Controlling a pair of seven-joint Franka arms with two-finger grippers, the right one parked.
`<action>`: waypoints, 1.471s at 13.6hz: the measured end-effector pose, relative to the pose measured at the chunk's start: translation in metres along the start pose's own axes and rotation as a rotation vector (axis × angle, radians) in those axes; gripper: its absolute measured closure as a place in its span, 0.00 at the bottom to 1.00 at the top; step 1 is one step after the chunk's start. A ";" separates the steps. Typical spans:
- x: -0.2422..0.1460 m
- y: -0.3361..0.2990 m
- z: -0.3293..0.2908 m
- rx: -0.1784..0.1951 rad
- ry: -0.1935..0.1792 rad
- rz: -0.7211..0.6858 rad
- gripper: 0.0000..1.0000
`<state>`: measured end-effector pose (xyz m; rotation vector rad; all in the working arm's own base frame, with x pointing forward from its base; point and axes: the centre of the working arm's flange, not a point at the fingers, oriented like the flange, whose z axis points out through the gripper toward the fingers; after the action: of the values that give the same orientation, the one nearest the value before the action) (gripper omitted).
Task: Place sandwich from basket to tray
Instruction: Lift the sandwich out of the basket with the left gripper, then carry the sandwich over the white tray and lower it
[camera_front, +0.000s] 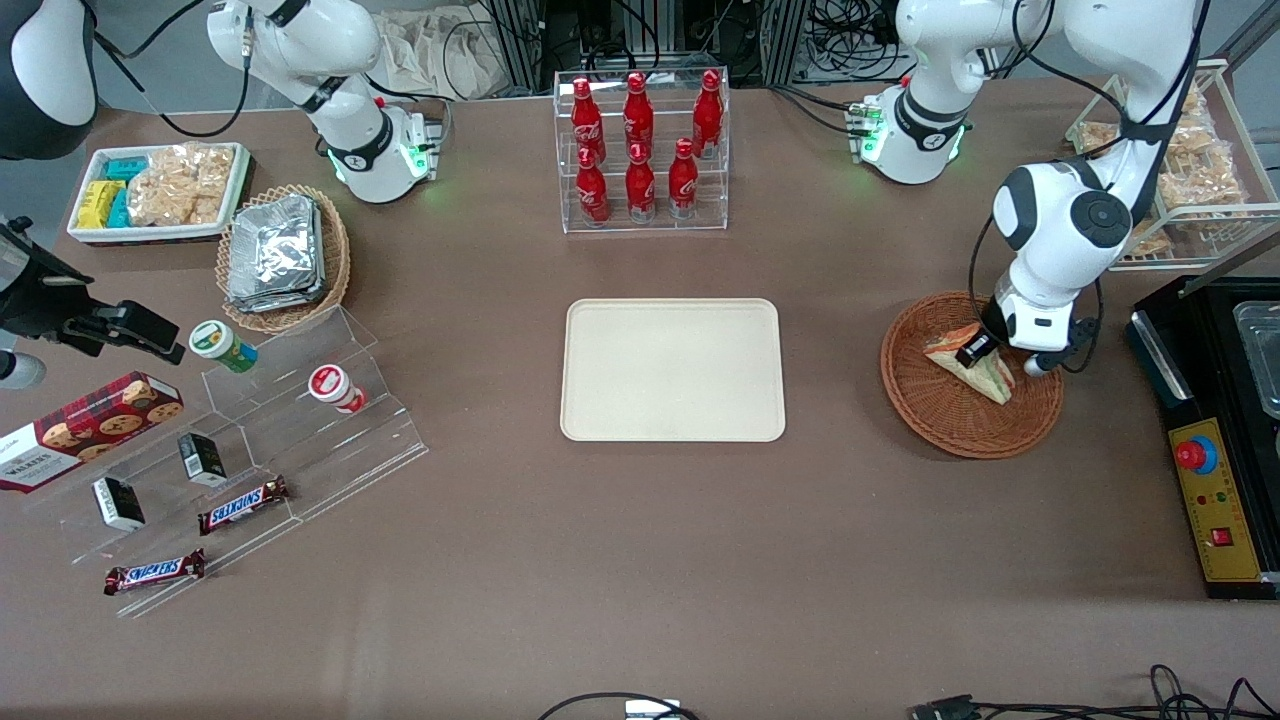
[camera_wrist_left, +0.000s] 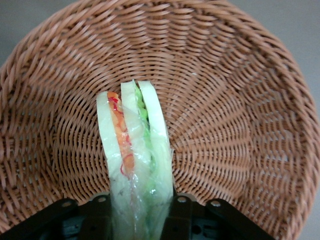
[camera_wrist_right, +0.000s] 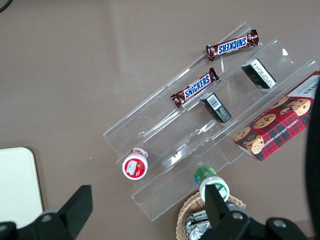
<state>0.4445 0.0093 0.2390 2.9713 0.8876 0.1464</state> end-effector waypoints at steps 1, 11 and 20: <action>0.002 0.002 -0.010 0.002 -0.004 0.053 0.78; -0.008 0.038 -0.105 0.000 0.040 0.710 0.82; -0.087 0.146 -0.127 0.011 0.055 0.920 0.82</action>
<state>0.4386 -0.1596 0.3679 3.1216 -0.5328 0.2360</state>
